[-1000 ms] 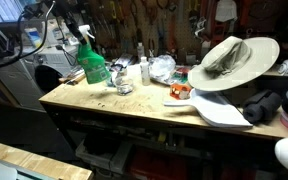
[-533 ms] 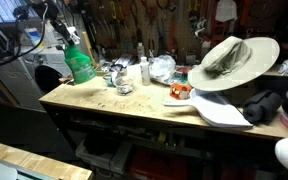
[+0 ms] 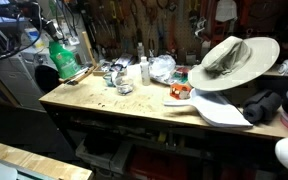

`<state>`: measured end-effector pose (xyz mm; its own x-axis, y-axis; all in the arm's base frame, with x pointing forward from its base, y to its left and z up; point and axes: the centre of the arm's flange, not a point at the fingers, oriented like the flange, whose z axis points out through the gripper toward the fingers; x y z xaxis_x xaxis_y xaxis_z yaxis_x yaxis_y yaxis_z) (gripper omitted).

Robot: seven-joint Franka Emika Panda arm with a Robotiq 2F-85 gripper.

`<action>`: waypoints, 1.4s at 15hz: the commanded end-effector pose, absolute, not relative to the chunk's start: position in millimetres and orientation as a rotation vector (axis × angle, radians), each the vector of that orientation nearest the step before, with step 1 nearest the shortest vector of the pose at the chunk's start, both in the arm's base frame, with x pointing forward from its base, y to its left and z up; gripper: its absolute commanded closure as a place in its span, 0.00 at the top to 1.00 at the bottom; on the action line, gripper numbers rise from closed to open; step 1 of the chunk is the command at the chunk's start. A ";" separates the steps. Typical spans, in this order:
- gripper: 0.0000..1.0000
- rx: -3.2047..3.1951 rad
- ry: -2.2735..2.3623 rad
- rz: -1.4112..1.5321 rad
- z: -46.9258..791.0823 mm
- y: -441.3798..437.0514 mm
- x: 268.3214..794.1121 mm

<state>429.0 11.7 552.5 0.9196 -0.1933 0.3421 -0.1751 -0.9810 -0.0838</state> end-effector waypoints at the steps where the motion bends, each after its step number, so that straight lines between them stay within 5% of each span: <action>1: 0.13 -3.020 0.144 -0.600 550.0 28.5 436.9; 21: 0.13 -3.013 -0.043 -0.825 466.1 42.7 507.7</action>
